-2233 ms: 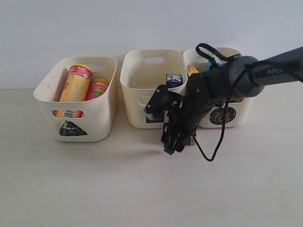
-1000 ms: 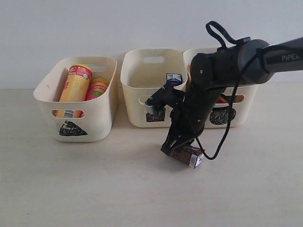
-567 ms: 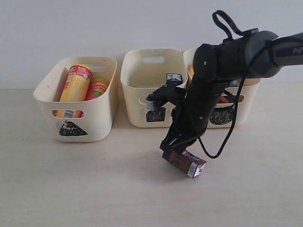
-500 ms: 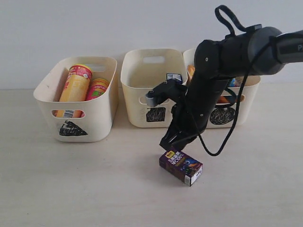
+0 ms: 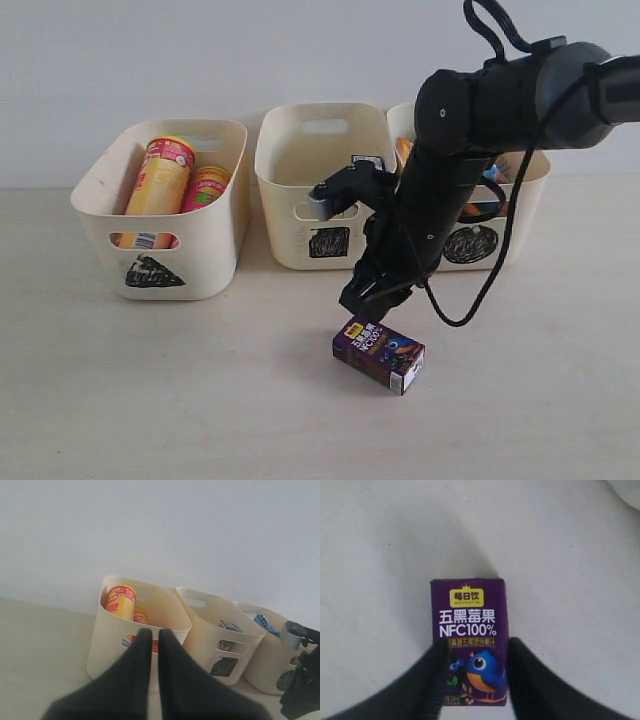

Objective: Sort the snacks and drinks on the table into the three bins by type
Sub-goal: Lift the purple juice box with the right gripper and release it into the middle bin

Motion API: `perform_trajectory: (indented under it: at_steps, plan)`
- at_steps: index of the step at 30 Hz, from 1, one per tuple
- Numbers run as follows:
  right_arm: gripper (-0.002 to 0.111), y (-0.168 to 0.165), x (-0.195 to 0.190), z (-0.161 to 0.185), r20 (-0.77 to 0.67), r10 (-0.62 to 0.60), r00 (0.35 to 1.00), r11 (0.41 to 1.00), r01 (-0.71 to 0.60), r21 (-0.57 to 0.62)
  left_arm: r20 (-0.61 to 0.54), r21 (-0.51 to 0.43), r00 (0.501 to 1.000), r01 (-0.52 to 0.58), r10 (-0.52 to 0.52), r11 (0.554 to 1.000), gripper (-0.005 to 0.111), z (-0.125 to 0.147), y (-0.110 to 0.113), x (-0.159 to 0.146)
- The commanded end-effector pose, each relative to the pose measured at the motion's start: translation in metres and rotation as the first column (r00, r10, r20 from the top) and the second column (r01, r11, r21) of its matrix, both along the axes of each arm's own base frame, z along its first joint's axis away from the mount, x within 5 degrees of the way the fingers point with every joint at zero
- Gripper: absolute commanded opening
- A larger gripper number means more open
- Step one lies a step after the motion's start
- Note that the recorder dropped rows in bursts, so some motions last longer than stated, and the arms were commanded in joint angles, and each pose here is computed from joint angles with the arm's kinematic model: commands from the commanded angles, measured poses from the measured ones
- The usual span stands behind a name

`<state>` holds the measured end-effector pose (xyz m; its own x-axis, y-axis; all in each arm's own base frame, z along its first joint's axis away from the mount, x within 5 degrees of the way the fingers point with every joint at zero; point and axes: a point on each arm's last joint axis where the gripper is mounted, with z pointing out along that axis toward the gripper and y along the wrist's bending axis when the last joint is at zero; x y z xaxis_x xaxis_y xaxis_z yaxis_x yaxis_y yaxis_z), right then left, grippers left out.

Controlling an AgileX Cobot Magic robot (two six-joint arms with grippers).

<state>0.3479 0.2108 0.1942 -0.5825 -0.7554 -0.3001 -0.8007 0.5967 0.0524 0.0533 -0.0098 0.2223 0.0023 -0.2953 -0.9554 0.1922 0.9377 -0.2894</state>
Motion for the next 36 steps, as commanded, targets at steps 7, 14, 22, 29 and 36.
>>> perform_trajectory:
  at_steps: [7,14,22,29,36]
  plan:
    - [0.089,-0.005,-0.008,-0.017,0.015,0.033,0.999,0.999,-0.033,-0.011,-0.006,-0.012,1.000,-0.001,0.001,1.000,0.004,-0.001,0.000,0.000]
    - [0.088,-0.004,-0.010,-0.031,-0.012,0.011,1.000,1.000,-0.011,0.001,-0.006,-0.012,1.000,-0.001,0.001,1.000,0.004,-0.001,0.000,0.000]
    - [0.051,-0.002,-0.009,-0.056,-0.075,-0.017,0.997,1.000,0.016,-0.016,-0.006,-0.012,1.000,-0.001,0.001,1.000,0.004,-0.001,0.000,0.000]
    - [0.002,-0.006,-0.011,-0.032,-0.022,0.009,1.000,1.000,-0.010,-0.026,-0.006,-0.012,1.000,-0.001,0.001,1.000,0.004,-0.001,0.000,0.000]
    - [0.001,-0.014,-0.015,0.057,0.306,-0.006,0.952,0.996,-0.021,0.086,-0.006,-0.012,1.000,-0.001,0.001,1.000,0.004,-0.001,0.000,0.000]
